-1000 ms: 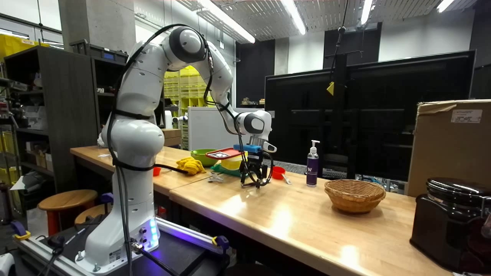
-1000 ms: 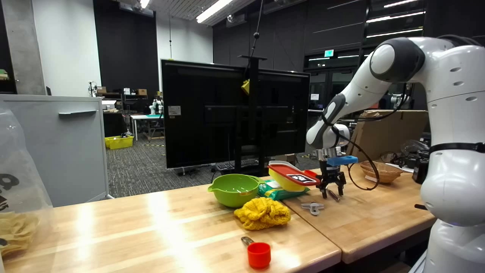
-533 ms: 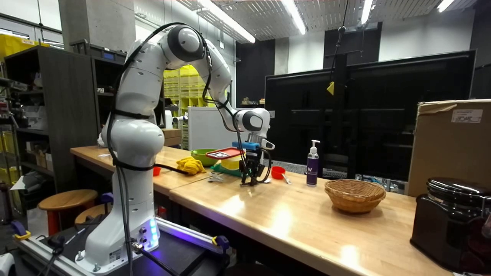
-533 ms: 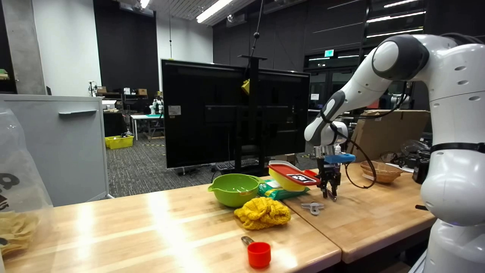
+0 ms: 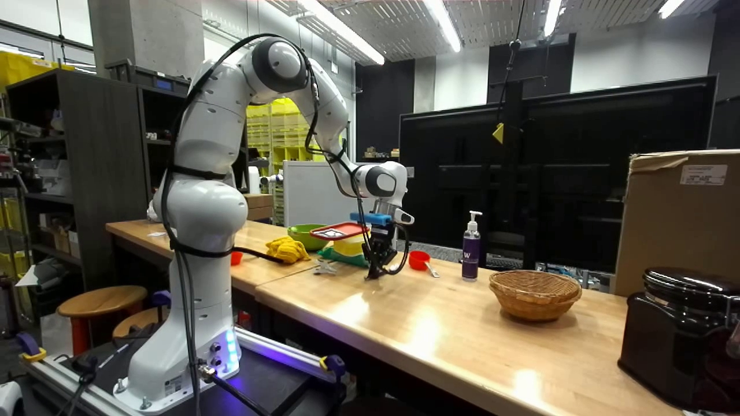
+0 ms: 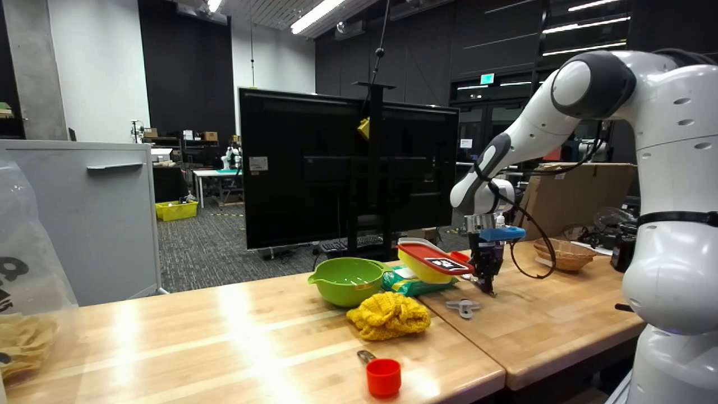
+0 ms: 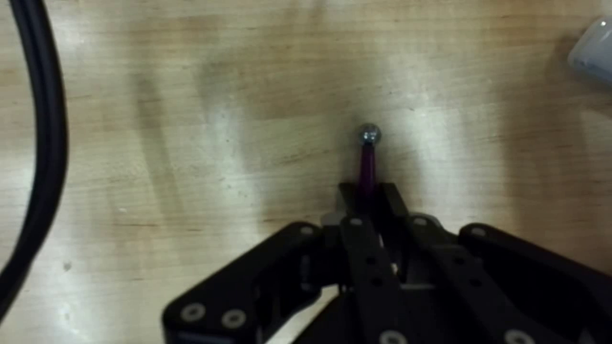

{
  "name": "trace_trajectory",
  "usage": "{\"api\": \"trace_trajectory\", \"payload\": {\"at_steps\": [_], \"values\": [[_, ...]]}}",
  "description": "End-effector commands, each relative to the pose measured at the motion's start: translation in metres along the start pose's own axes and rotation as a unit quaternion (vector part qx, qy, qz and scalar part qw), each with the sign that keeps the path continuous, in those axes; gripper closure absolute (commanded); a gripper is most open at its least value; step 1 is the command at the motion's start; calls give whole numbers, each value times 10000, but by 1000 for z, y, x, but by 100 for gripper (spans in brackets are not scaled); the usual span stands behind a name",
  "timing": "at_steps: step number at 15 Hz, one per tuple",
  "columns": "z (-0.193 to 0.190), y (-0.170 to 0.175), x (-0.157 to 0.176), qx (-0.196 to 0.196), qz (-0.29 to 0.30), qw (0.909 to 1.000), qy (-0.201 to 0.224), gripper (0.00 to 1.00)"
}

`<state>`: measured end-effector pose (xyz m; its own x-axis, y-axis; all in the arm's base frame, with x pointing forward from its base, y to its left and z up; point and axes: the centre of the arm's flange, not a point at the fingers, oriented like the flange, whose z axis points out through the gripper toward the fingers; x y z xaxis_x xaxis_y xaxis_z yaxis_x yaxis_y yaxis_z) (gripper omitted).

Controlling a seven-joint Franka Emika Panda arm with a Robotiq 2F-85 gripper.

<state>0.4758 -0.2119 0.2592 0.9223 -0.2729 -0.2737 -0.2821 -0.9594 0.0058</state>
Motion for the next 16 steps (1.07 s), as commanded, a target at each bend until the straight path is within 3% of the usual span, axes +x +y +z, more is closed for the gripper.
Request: {"api": "trace_trajectory", "payload": {"at_steps": [1,5,9,13,16], "values": [[-6,17,-8,-13,241,9996,128,97],[-39,61,-27,-416,918,9944,321,97],[-93,87,-65,-1122,1060,9875,302,97],[-140,82,-107,-1398,695,9873,306,97],[-167,69,-131,-1388,485,9885,352,97]]}}
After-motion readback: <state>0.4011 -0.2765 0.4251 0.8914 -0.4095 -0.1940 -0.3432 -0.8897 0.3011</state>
